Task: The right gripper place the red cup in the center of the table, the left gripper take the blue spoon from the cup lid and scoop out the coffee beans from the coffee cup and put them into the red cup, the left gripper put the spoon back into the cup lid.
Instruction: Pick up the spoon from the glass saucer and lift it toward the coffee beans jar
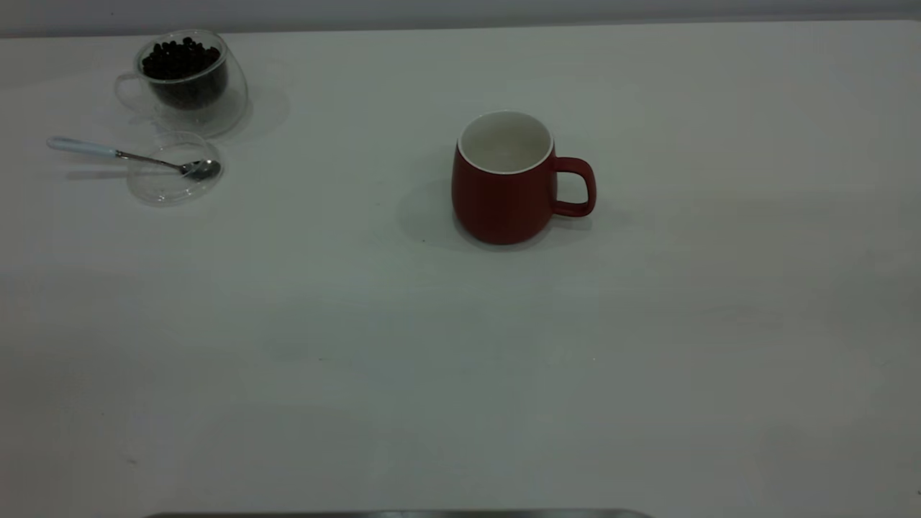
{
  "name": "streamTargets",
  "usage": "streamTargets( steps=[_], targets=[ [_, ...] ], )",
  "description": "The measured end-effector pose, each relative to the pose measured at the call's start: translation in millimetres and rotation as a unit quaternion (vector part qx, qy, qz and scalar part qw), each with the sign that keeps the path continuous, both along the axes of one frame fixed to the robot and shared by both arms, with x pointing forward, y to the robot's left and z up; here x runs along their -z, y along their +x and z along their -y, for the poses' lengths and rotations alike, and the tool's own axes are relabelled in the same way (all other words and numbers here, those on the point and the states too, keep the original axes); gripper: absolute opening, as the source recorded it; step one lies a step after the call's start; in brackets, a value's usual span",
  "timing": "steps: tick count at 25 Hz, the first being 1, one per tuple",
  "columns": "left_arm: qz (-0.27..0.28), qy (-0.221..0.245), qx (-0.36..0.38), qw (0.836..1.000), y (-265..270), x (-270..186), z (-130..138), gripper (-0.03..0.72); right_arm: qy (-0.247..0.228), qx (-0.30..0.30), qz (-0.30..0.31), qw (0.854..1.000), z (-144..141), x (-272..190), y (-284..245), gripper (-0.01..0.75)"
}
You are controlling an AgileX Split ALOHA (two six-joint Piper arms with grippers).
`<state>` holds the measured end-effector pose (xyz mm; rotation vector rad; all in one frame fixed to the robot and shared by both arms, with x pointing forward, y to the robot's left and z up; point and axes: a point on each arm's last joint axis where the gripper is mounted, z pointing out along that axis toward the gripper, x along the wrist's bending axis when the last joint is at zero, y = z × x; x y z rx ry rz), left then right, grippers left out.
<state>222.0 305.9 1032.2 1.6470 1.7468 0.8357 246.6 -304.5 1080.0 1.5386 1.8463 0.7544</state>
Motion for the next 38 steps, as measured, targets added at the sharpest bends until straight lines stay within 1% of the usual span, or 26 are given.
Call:
streamTargets(
  steps=[4, 7, 14, 18, 23, 38],
  targets=[
    [0.0, 0.0, 0.0, 1.0, 0.0, 0.0, 0.0, 0.588, 0.011, 0.041, 0.04, 0.998, 0.5, 14.6, -18.8, 0.59],
    [0.0, 0.0, 0.0, 1.0, 0.0, 0.0, 0.0, 0.588, 0.019, 0.05, 0.042, 0.998, -1.3, 24.1, -21.4, 0.59],
    [0.0, 0.0, 0.0, 1.0, 0.0, 0.0, 0.0, 0.588, 0.022, 0.035, 0.061, 0.997, -4.8, 36.1, -9.3, 0.59],
    [0.0, 0.0, 0.0, 1.0, 0.0, 0.0, 0.0, 0.588, 0.023, 0.045, 0.061, 0.997, -5.9, 38.1, -9.3, 0.59],
    [0.0, 0.0, 0.0, 1.0, 0.0, 0.0, 0.0, 0.588, 0.021, 0.05, 0.083, 0.995, -6.0, 38.6, -15.4, 0.59],
    [0.0, 0.0, 0.0, 1.0, 0.0, 0.0, 0.0, 0.588, 0.02, 0.05, 0.077, 0.996, -6.0, 41.2, -14.8, 0.59]
  ],
)
